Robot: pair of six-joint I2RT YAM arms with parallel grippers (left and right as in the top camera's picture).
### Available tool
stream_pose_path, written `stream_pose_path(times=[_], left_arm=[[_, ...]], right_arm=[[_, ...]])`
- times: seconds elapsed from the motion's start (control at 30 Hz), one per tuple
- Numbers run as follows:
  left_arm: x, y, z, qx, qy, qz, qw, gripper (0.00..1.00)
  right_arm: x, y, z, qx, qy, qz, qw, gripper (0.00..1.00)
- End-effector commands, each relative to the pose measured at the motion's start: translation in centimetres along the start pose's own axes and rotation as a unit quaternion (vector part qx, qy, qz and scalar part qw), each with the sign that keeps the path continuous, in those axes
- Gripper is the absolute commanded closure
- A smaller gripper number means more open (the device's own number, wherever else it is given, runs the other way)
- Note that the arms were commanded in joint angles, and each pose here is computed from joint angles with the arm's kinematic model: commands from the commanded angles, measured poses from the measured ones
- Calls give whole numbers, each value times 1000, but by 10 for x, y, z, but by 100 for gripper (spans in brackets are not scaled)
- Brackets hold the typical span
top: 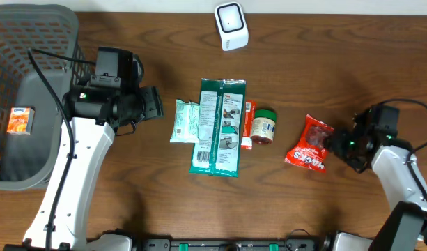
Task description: Scan the item barcode
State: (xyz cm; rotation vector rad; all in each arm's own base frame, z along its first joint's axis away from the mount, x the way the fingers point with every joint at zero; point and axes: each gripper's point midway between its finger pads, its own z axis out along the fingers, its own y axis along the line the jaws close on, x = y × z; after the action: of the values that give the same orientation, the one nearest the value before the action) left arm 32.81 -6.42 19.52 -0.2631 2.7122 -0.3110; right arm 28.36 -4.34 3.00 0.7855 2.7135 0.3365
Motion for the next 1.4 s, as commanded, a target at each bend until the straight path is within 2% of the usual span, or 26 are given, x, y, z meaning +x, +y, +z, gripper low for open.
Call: stream_pose_path(times=[0.0, 0.13, 0.3, 0.37, 0.47, 0.57, 0.8, 1.17, 1.3, 1.37], left_arm=[[2, 3, 1, -7, 2, 1, 1000, 36], [2, 3, 1, -7, 2, 1, 1000, 36], [2, 3, 1, -7, 2, 1, 1000, 36], [2, 3, 1, -7, 2, 1, 1000, 36], [2, 3, 1, -7, 2, 1, 1000, 36], [2, 3, 1, -7, 2, 1, 1000, 36], [2, 3, 2, -7, 2, 0, 1000, 36], [2, 3, 2, -7, 2, -1, 1000, 36], [2, 3, 2, -7, 2, -1, 1000, 36], [2, 3, 2, -7, 2, -1, 1000, 36]], right_arm=[[19, -6, 19, -1, 19, 7, 1000, 47], [31, -11, 28, -3, 25, 8, 1000, 49], [22, -13, 28, 1, 8, 6, 1000, 55], [18, -4, 24, -25, 7, 7, 1000, 56], [10, 25, 11, -97, 7, 1, 995, 53], [0, 35, -1, -110, -1, 10, 994, 53], [-3, 16, 4, -41, -9, 36, 998, 45], [17, 16, 42, 27, 19, 6, 999, 44], [21, 13, 48, 35, 30, 5, 999, 48], [18, 9, 47, 42, 24, 8, 999, 61]])
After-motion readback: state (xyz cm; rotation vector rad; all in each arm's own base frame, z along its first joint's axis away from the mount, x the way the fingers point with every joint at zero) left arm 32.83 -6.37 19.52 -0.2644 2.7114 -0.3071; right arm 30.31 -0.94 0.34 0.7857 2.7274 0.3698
